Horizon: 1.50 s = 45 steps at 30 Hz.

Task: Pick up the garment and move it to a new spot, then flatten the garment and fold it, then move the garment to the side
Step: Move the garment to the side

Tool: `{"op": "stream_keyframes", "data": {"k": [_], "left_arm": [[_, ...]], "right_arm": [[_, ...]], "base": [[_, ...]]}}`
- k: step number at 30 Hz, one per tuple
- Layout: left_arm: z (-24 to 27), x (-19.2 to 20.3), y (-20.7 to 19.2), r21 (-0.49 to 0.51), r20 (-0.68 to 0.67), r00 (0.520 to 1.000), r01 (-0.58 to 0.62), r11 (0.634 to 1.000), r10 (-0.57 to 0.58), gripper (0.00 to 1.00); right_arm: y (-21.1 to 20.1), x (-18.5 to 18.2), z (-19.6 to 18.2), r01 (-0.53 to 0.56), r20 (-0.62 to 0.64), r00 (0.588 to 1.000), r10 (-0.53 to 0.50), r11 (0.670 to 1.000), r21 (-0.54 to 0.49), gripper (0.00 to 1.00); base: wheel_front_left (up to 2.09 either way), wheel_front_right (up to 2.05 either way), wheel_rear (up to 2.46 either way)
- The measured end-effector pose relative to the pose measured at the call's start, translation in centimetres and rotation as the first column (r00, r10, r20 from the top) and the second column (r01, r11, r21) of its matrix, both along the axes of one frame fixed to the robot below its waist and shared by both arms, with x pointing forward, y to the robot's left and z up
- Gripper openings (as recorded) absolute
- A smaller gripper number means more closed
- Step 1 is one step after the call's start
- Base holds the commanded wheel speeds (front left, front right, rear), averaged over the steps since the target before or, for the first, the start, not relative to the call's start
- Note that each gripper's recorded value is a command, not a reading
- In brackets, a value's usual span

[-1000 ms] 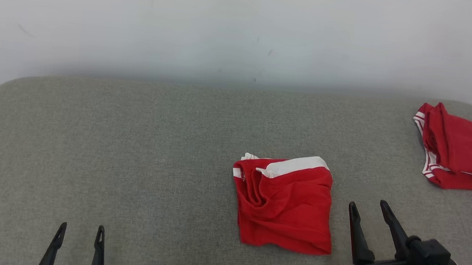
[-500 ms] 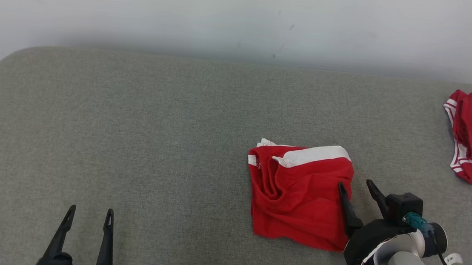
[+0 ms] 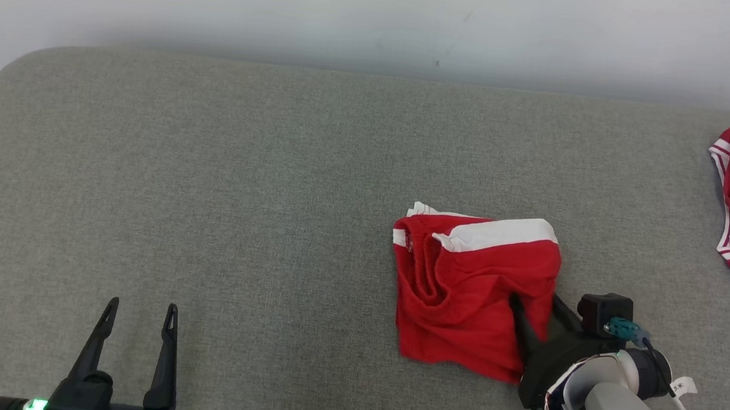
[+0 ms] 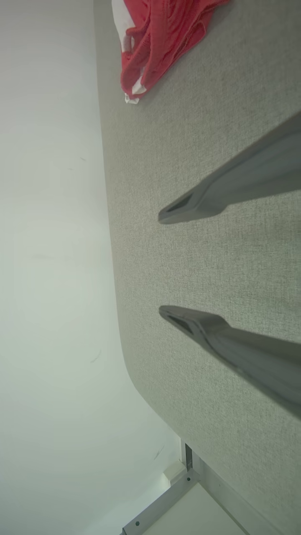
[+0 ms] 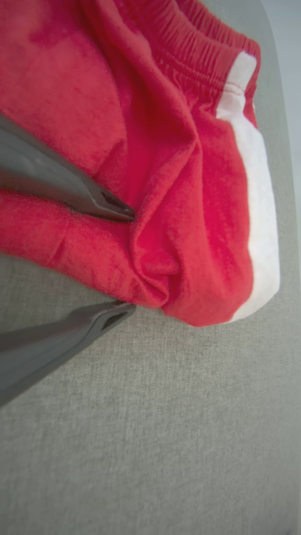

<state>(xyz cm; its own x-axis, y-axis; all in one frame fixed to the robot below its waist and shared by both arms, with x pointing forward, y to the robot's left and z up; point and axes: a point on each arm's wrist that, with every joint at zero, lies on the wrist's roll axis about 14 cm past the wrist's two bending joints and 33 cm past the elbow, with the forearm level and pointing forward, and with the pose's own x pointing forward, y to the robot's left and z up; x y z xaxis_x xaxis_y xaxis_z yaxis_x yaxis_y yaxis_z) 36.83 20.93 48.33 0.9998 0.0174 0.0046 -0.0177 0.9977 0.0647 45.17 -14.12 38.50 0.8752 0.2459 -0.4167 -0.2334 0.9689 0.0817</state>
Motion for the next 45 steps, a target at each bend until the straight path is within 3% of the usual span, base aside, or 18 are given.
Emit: {"op": "stream_keyframes", "data": {"k": [1, 8, 22, 34, 45], "left_arm": [[0.0, 0.1, 0.0, 0.0, 0.001, 1.0, 0.0, 1.0, 0.0, 1.0], [-0.5, 0.6, -0.4, -0.003, -0.013, 1.0, 0.01, 1.0, -0.011, 1.0], [-2.2, 5.4, -4.0, -0.017, -0.032, 0.992, 0.124, 0.992, -0.124, 1.0], [-5.1, 9.1, -7.0, -0.031, -0.064, 0.975, 0.212, 0.977, -0.214, 1.0], [-6.9, 11.8, -8.9, -0.04, -0.052, 0.964, 0.259, 0.965, -0.261, 1.0]], "right_arm": [[0.1, 0.1, 0.0, -0.001, -0.003, 1.0, 0.001, 1.0, 0.004, 0.0], [-0.8, 1.5, 0.8, -0.026, 0.028, 0.999, 0.027, 0.999, -0.039, 0.0], [-9.2, 9.2, 6.4, -0.013, 0.182, 0.981, 0.062, 0.965, -0.261, 0.0], [-18.3, 12.5, 9.6, 0.064, 0.206, 0.978, 0.032, 0.894, -0.443, 0.0], [-27.7, 12.2, 12.7, 0.154, 0.168, 0.984, -0.064, 0.78, -0.606, 0.0]], "base": [[0.0, 0.0, 0.0], [0.0, 0.0, 0.0], [0.0, 0.0, 0.0], [0.0, 0.0, 0.0], [0.0, 0.0, 0.0]]}}
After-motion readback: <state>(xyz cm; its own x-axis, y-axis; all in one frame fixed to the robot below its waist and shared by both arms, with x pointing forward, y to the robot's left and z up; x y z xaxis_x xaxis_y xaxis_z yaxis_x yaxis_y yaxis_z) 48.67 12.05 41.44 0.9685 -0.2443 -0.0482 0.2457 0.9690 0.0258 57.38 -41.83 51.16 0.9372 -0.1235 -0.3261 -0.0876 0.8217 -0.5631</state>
